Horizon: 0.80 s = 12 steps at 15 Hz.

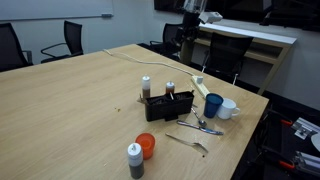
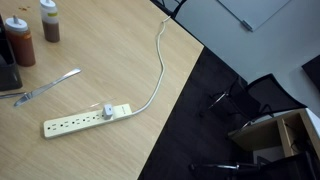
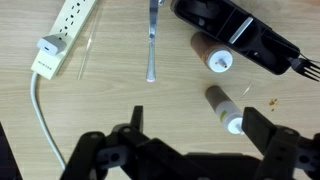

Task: Get the sauce bottle that's furthest from the orange cup and put it on the right side of it

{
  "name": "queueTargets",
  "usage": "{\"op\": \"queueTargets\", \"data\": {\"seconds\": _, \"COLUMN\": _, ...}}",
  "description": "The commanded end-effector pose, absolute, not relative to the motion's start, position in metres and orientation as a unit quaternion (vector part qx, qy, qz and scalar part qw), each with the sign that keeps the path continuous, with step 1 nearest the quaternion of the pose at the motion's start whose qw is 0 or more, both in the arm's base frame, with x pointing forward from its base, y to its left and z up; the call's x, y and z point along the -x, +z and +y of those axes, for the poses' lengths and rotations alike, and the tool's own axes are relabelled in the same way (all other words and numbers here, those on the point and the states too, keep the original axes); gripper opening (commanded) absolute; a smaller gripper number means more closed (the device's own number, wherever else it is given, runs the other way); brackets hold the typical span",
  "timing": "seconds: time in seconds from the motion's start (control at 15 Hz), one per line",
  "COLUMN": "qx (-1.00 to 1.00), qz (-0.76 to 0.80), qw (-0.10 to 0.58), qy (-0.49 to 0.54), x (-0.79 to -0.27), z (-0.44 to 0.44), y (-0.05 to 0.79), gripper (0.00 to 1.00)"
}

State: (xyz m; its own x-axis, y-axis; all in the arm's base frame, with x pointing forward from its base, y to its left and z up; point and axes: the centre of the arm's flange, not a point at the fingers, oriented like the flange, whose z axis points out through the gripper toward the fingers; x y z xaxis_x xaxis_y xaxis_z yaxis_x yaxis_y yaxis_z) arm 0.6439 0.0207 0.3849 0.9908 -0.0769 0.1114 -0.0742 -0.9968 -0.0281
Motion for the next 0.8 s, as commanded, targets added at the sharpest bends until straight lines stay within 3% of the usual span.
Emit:
{"op": "queueTargets", "data": {"seconds": 0.0, "qx": 0.998, "qz": 0.038, "qw": 0.012, "qy": -0.056, "x": -0.644, "z": 0.021, "y": 0.384, "gripper": 1.00}}
{"op": "queueTargets", "data": {"seconds": 0.73, "qx": 0.994, "qz": -0.077, "qw": 0.005, "qy": -0.076, "x": -0.707, "z": 0.115, "y": 0.299, "gripper": 1.00}}
